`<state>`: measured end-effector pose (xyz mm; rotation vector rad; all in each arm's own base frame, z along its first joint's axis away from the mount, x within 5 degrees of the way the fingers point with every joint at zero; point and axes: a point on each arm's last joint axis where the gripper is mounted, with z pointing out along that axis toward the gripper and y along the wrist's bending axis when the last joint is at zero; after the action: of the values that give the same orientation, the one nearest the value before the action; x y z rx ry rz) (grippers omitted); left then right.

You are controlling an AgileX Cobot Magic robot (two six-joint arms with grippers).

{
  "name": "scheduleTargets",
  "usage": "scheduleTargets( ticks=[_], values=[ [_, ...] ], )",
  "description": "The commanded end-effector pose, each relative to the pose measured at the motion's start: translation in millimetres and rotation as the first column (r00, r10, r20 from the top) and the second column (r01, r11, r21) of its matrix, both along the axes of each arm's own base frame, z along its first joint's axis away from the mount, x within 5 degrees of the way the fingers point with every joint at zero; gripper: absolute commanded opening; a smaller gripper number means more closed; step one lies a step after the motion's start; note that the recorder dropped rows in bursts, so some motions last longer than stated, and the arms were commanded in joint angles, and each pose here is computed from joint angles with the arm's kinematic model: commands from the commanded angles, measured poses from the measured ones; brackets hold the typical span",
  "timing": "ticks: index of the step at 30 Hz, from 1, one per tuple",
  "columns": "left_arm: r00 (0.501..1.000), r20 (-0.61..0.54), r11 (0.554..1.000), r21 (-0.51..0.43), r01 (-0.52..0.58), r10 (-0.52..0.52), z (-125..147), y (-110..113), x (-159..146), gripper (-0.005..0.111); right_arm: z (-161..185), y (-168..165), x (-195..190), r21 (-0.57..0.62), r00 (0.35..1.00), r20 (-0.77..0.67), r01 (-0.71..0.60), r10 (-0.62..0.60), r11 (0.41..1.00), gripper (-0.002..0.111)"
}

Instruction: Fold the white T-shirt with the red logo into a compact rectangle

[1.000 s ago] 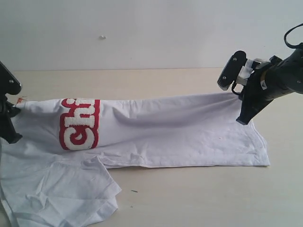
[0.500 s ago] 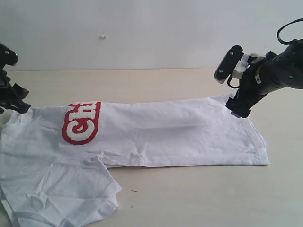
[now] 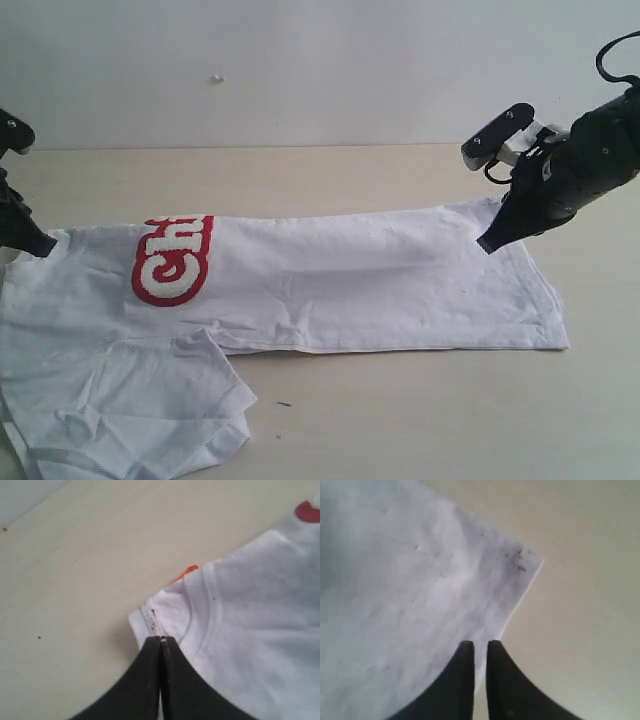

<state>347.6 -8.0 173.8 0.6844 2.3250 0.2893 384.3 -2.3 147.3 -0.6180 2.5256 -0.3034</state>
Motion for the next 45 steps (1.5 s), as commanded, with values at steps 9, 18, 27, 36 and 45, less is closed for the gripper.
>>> scheduleTargets(
  ticks=[9, 18, 27, 36, 45],
  values=[
    [0.955, -0.276, 0.978, 0.144, 0.152, -0.108, -0.6, -41.6, -29.1, 0.000, -4.2, 6.3, -13.4, 0.122, 0.980, -0.173, 0.119, -0.097, 0.985, 0.000],
    [0.772, -0.544, 0.943, -0.154, 0.294, -0.329, 14.3, -53.3, -71.0, 0.000, -5.0, 11.4, -15.5, 0.195, 0.971, -0.206, 0.165, -0.124, 0.967, 0.000],
    [0.648, -0.543, 0.845, -0.311, 0.435, -0.534, 26.5, -92.5, -109.6, 0.002, -5.1, 13.2, -15.9, 0.223, 0.966, -0.216, 0.191, -0.143, 0.956, 0.000],
    [0.545, -0.560, 0.750, -0.234, 0.619, -0.624, 2.9, -127.4, -145.9, 0.055, -3.5, 14.2, -14.4, 0.241, 0.965, -0.213, 0.204, -0.154, 0.949, 0.000],
    [0.518, -0.538, 0.642, -0.058, 0.764, -0.665, -22.7, -127.3, -162.1, 0.060, -3.6, 14.4, -14.7, 0.243, 0.964, -0.217, 0.207, -0.155, 0.948, 0.000]
  ],
)
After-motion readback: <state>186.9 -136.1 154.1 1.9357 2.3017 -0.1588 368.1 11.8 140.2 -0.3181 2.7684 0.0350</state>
